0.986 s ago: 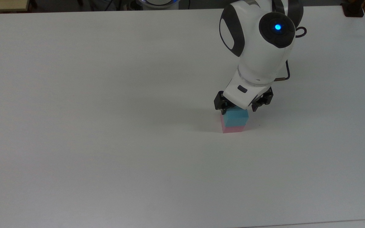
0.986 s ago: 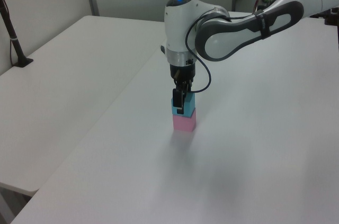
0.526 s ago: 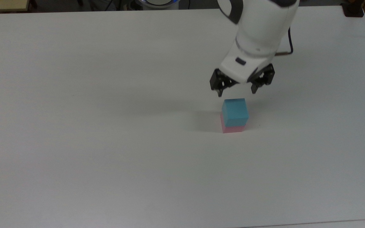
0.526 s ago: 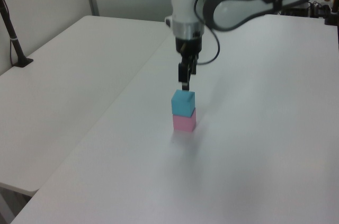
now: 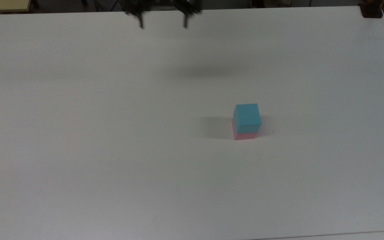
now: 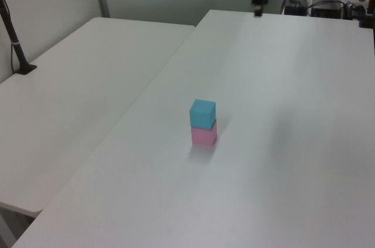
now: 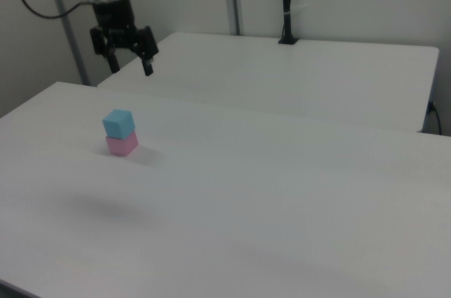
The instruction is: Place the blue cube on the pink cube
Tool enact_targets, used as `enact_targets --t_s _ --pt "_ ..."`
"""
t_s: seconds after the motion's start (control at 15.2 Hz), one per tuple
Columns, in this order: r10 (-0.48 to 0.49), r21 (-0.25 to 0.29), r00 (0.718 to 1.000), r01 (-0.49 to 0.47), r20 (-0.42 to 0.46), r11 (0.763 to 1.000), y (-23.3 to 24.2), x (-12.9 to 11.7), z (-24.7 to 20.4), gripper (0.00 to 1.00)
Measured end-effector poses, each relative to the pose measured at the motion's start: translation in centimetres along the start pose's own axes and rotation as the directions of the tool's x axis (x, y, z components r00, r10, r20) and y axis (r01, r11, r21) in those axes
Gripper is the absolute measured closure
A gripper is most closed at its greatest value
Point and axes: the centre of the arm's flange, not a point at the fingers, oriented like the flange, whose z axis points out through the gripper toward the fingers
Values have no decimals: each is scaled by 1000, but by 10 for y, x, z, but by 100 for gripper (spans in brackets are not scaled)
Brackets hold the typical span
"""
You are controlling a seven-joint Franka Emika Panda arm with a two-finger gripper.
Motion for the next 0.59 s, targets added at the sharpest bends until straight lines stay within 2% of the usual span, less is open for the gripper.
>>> enact_targets --t_s 0.13,0.26,0.59 --pt "54 5 999 -54 0 999 47 -28 -19 0" --pt "88 10 996 -88 -4 996 71 -42 -25 0" --pt "86 11 996 -86 13 996 70 -41 -17 0"
